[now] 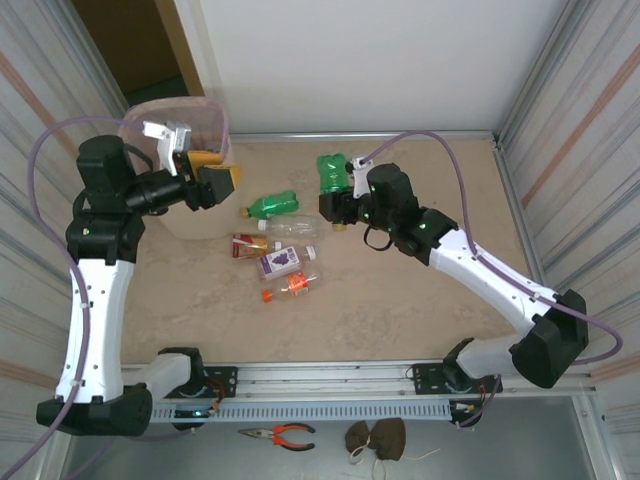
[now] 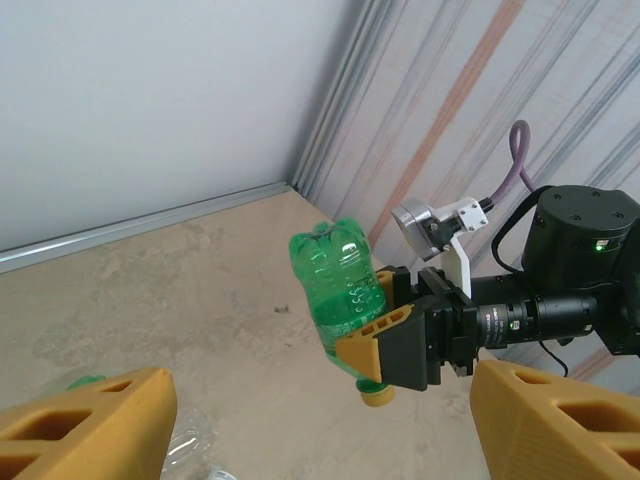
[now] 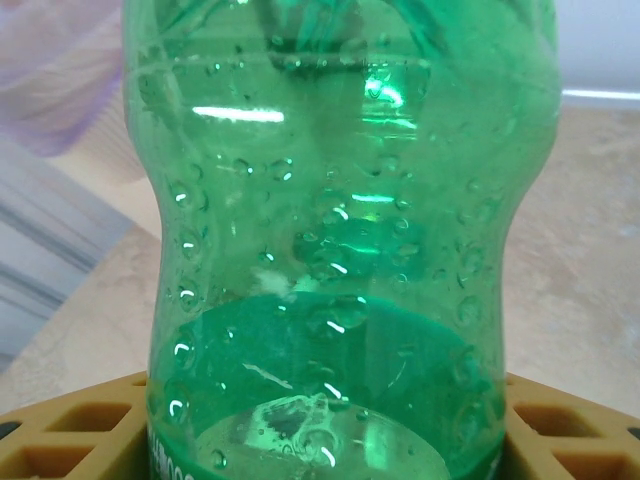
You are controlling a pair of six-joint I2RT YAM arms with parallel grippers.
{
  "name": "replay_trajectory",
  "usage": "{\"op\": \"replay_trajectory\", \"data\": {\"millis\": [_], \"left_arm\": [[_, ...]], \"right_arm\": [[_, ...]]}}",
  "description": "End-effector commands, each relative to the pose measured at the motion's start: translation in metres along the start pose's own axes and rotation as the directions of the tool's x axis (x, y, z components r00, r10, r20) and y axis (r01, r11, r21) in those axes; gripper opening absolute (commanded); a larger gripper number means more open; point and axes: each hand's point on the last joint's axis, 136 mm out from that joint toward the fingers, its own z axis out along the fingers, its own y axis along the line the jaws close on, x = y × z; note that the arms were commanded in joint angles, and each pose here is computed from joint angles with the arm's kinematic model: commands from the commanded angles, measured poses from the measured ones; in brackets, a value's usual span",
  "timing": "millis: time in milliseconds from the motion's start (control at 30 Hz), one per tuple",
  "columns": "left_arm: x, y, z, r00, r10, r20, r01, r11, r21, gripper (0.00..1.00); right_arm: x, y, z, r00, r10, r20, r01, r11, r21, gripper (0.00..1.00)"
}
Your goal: Put the plastic bottles in the bin
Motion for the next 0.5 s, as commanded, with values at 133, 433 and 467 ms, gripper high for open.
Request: {"op": "replay_trajectory", "data": {"millis": [133,433,467], "left_arm": [[-0.003,-0.021,0.007,0.999,0.043,0.014,-0.044,0.997,0.063,0.77],[-0.009,-0.042,0.018,0.995,0.095,0.029,-0.099,0.985,0.14,0.77],[-0.01,-0.044,0.018,0.994,0.101,0.032,-0.105,0.984,0.147,0.78]], "right_arm": [[-0.03,0.038,-0.019,0.984,-0.113,0.141,0.129,0.985,-0.111,0.52],[-0.042,0.057,-0.035,0.962,-0.163,0.22,0.202,0.965,-0.167,0.51],[-0.044,0.058,-0.037,0.959,-0.166,0.23,0.207,0.964,-0.168,0.51]]}}
